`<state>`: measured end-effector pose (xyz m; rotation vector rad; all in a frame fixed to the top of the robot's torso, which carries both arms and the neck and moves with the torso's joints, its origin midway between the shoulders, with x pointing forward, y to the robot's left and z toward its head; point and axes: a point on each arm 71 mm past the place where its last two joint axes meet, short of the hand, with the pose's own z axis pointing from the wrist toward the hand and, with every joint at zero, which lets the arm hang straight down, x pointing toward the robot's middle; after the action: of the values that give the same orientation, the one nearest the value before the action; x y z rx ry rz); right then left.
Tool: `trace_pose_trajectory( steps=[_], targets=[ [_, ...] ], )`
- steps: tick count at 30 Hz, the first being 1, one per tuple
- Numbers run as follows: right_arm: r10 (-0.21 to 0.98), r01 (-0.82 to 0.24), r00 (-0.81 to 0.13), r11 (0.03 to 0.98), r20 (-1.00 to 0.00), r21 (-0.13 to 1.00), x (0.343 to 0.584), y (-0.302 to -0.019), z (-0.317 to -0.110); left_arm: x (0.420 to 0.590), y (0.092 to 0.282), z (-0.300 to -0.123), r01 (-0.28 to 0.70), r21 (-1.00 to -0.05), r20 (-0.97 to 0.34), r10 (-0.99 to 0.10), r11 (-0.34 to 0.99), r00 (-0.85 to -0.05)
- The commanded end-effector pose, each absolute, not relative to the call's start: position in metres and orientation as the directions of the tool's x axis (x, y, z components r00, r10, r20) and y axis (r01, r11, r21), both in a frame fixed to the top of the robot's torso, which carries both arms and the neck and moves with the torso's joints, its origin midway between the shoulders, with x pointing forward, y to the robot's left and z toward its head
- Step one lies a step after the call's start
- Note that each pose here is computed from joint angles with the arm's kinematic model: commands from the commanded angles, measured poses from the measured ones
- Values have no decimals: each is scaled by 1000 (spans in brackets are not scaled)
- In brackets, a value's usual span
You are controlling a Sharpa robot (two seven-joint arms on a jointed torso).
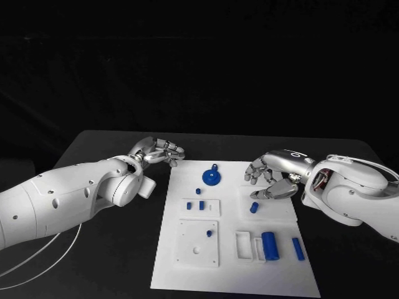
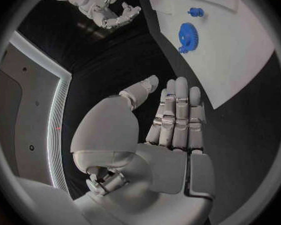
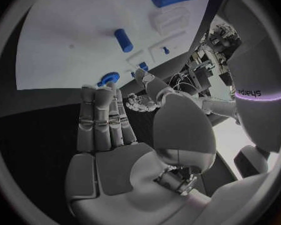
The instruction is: Assemble the parts on the task board
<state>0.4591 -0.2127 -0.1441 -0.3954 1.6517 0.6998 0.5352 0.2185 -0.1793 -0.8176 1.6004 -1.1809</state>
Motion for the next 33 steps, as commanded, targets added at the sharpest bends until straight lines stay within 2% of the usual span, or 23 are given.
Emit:
trace_pose_trajectory(
  steps=[1,5,33],
  targets=[
    [19,-624,-225,765,-974,159,455,-212,-151,535,215,-179,30,-952,-296,-892,304,-341],
    [-37,-628,-235,769,-971,123,450,-213,-161,534,215,-181,28,-953,-293,-892,302,-344],
    [-95,-665,-220,743,-971,78,440,-204,-178,534,219,-182,24,-952,-294,-894,304,-339]
  ],
)
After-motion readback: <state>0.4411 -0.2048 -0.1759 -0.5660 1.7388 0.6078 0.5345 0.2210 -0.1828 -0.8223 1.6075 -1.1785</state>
